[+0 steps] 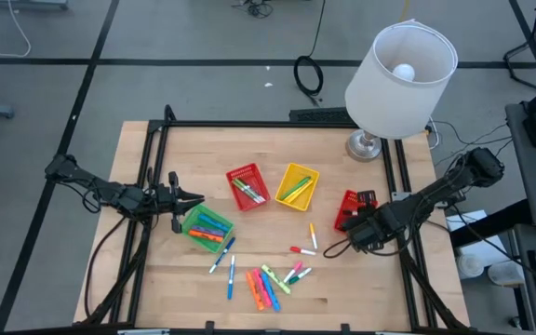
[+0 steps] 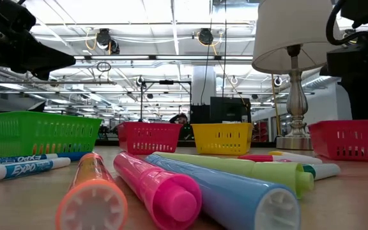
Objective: Pick & Place Markers
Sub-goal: Put the orange highlighter into the green bin
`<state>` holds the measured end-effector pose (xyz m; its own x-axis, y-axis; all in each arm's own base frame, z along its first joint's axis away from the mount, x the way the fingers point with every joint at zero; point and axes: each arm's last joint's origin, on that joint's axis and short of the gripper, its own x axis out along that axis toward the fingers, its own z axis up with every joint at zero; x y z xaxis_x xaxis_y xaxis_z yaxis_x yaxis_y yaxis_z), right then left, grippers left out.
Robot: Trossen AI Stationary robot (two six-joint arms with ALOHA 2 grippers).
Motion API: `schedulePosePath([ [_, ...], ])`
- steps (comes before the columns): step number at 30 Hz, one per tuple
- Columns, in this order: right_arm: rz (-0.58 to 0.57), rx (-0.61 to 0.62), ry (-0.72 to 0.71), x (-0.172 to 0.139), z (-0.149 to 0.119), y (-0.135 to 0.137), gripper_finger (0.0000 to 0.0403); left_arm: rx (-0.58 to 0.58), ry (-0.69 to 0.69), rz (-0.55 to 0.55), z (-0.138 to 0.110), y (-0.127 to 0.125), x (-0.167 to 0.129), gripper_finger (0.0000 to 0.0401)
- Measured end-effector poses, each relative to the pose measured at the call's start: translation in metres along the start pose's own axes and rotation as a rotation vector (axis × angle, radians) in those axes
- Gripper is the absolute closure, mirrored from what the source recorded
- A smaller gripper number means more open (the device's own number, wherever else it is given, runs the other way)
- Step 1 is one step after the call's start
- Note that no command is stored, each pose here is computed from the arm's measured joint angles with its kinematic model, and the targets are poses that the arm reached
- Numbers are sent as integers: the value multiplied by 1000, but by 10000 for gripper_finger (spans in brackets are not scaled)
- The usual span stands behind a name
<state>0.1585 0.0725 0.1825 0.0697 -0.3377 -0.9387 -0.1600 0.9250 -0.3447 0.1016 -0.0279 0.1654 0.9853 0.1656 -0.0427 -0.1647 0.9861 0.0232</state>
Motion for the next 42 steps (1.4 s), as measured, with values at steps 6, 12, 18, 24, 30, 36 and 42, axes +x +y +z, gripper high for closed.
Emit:
schedulePosePath([
  [6, -7, 101, 2, -7, 2, -2, 301, 0, 0, 0, 0, 0, 0, 352],
  [12, -19, 233, -216, -54, 14, 2, 371, 8, 0, 0, 0, 0, 0, 352],
  [18, 32, 194, -791, -105, 16, 24, 392, 9, -1, 0, 0, 0, 0, 352],
  [24, 109, 277, -1085, -120, -29, -5, 400, 8, -2, 0, 0, 0, 0, 352],
  [30, 228, 323, -1388, -99, -61, -30, 402, 25, -3, 0, 0, 0, 0, 352],
  [36, 308, 357, -1564, -64, -79, -34, 403, 50, -3, 0, 0, 0, 0, 352],
  [42, 279, 442, -1519, -36, -85, -34, 403, 49, -3, 0, 0, 0, 0, 352],
])
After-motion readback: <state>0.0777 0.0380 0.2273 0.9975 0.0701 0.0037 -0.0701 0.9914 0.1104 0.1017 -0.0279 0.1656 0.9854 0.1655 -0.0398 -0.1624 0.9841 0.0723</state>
